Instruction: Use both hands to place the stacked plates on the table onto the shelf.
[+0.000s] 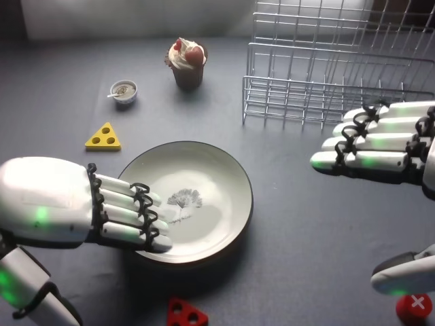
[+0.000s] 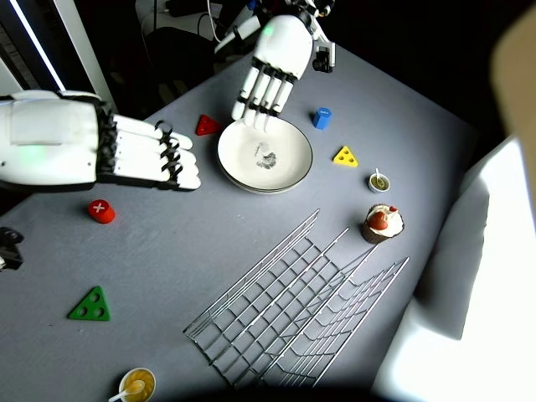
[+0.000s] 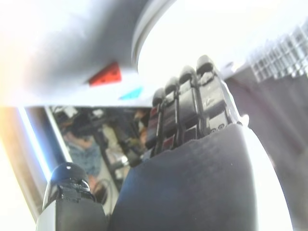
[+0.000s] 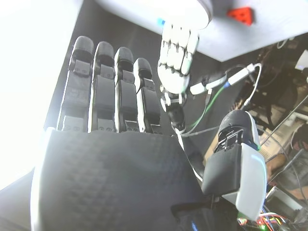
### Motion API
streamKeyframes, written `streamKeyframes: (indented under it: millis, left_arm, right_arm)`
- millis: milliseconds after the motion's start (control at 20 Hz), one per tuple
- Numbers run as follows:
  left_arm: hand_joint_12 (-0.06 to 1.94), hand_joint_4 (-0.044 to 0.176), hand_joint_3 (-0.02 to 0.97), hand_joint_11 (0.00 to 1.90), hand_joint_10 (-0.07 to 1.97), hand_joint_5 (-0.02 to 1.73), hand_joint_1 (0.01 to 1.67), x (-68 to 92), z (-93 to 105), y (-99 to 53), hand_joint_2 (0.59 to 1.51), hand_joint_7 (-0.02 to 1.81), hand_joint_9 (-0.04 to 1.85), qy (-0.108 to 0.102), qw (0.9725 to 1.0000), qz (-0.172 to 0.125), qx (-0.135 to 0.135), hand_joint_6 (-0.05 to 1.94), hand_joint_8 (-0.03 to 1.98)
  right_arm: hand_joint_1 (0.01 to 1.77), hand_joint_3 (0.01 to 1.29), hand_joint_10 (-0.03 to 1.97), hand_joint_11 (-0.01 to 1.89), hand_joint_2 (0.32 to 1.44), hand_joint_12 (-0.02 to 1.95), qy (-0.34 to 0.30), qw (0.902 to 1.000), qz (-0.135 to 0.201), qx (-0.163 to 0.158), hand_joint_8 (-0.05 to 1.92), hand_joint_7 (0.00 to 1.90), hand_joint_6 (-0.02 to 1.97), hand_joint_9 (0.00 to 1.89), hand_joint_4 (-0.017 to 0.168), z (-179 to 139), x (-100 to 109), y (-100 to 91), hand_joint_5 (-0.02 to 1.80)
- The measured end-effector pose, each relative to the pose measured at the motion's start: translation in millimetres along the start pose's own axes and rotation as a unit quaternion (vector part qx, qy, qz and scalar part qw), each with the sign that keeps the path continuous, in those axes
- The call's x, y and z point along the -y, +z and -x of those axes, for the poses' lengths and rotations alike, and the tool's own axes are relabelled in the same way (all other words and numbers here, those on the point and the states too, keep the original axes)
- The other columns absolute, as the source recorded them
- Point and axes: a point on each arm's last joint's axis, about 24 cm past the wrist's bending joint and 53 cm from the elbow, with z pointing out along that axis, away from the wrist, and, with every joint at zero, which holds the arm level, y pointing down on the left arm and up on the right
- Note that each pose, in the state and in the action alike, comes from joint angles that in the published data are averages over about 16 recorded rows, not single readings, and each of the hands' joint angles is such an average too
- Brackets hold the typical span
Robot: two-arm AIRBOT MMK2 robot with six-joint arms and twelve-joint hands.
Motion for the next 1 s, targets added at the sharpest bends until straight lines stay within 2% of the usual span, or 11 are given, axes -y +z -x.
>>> streamKeyframes:
  millis: [450, 1000]
  left_arm:
    - [0.04, -0.003, -0.007, 0.12, 0.00, 0.12, 0.02, -28.0, -2.7, -7.0, 0.977, 0.16, 0.14, -0.002, 0.9993, 0.037, -0.004, 0.01, 0.02]
    - [0.02, -0.004, -0.007, 0.11, 0.00, 0.12, 0.02, -42.6, -15.8, -8.4, 0.977, 0.15, 0.14, -0.012, 0.9983, 0.054, -0.015, 0.00, 0.01]
  right_arm:
    - [0.02, 0.02, -0.01, 0.31, 0.95, 0.03, -0.010, 0.9999, 0.005, -0.012, 0.01, 0.32, 0.01, 0.32, 0.000, -6.0, -4.8, 6.4, 0.28]
    - [0.02, 0.02, 0.00, 0.31, 0.95, 0.03, -0.019, 0.9995, 0.011, -0.021, 0.01, 0.32, 0.01, 0.32, 0.001, -10.4, -8.2, 7.6, 0.28]
